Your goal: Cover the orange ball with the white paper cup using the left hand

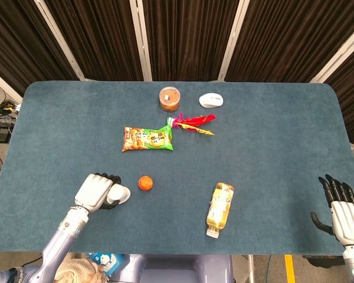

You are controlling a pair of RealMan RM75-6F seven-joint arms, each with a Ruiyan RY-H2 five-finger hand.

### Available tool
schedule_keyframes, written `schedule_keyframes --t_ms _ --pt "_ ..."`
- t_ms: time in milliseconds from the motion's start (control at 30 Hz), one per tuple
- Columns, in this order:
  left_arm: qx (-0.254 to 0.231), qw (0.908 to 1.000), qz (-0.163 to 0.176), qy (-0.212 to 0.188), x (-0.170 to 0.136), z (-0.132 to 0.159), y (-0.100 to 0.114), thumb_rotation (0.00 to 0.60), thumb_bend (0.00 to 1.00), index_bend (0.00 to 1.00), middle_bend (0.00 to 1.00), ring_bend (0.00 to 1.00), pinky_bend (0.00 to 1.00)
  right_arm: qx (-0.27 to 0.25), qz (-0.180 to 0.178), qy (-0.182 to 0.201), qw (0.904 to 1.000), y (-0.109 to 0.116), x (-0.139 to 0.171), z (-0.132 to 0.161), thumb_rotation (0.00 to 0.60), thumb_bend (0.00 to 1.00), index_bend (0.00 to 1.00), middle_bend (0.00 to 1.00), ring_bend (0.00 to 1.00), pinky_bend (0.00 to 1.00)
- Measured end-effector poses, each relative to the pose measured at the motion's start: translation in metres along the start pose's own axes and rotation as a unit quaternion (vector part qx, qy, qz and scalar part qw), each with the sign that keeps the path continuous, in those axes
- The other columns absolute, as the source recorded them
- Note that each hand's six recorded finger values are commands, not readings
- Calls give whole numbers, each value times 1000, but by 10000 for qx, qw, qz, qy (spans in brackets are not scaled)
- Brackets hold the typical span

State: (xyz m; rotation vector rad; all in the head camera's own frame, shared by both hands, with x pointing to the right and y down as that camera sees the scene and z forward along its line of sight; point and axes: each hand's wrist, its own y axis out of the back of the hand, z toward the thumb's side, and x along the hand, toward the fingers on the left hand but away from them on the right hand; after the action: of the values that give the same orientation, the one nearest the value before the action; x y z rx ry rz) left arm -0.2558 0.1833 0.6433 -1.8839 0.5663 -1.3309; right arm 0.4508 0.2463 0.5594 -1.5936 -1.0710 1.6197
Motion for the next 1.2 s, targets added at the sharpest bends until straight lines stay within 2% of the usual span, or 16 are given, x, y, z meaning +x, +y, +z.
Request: schedule_keyframes --t_ms 333,467,667,900,1100,1200 --pt "-121 9987 433 -235 16 21 41 600 272 347 447 405 481 1 4 -10 10000 0 0 0 600 347 0 0 0 27" --pt "-131 9980 519 -326 23 32 48 600 273 346 447 405 481 -9 4 -13 10000 0 0 0 600 347 0 0 0 27" --pt "-115 9981 487 -356 36 46 45 600 272 344 444 402 478 -34 13 -7 10000 0 0 0 600 347 0 0 0 27" --pt "-53 9988 401 -266 49 50 35 600 267 335 423 387 467 -65 21 -9 10000 0 -1 0 600 347 0 0 0 26" --pt "13 9995 216 -250 53 49 22 600 204 244 294 274 372 -66 26 -12 10000 0 -1 0 600 347 0 0 0 26" --pt "40 9996 122 -267 54 49 16 600 166 153 203 194 281 -64 32 -17 10000 -1 -2 0 600 347 0 0 0 27"
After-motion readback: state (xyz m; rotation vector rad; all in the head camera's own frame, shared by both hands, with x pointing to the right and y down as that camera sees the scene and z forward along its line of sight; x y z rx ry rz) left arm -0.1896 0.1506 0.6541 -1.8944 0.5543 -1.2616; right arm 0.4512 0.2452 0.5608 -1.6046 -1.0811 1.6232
